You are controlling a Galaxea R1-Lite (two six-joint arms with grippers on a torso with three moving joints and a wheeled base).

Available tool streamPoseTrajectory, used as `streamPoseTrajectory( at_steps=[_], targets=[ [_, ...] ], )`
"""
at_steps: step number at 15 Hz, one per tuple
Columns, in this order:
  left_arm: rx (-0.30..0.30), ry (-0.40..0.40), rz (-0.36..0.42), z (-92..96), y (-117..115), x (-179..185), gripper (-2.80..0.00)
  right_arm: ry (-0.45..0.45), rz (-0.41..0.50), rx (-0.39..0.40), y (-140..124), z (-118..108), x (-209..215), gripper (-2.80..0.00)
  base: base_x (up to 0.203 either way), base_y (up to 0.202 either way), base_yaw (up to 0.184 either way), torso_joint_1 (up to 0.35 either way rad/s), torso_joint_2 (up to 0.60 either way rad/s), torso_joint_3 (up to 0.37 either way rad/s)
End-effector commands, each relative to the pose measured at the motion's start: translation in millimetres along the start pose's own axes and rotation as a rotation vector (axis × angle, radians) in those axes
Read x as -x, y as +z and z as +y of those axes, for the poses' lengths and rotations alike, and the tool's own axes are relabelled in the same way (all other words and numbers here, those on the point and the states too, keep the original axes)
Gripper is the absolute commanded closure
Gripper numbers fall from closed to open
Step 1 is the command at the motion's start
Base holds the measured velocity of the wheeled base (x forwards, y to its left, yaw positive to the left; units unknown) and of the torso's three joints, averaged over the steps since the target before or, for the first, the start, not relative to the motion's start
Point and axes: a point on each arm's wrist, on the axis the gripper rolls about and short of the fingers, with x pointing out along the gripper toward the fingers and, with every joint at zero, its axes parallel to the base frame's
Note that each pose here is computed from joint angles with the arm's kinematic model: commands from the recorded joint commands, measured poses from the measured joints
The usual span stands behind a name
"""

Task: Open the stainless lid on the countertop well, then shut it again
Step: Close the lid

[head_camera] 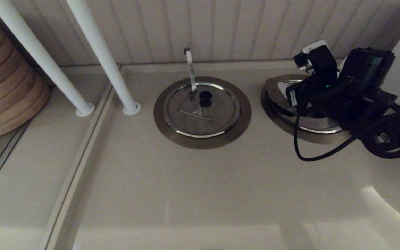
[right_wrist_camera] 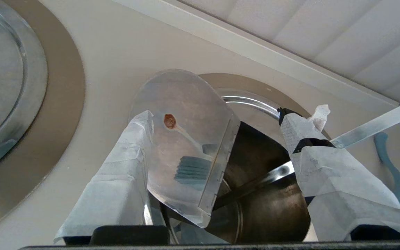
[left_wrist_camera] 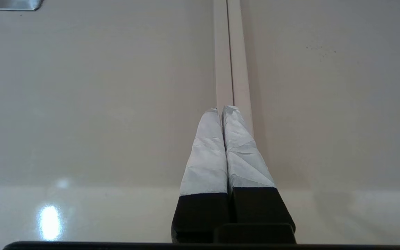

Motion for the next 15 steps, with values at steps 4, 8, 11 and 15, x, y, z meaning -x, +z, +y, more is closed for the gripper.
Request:
streamPoseTrajectory(
  at_steps=[4,8,11,15],
  targets=[
    [0.001,0.000,-0.001,0.0,0,0,0.00,0.029,-0.002,-0.015,-3,6,-2,-2.80,0.000,0.000,0.000,0.000,0.00,0.000],
    [0.001,0.000,-0.001,0.0,0,0,0.00,0.082,0.027,-0.004,-14,28,-7,-2.80,0.000,0.000,0.000,0.000,0.00,0.000],
    [0.001,0.000,-0.001,0.0,0,0,0.00,0.088,0.040,0.002,-19,35,-9,-2.80,0.000,0.000,0.000,0.000,0.00,0.000],
    [0.001,0.000,-0.001,0.0,0,0,0.00,0.095,0.074,0.016,-31,44,-17,-2.80,0.000,0.000,0.000,0.000,0.00,0.000]
  ],
)
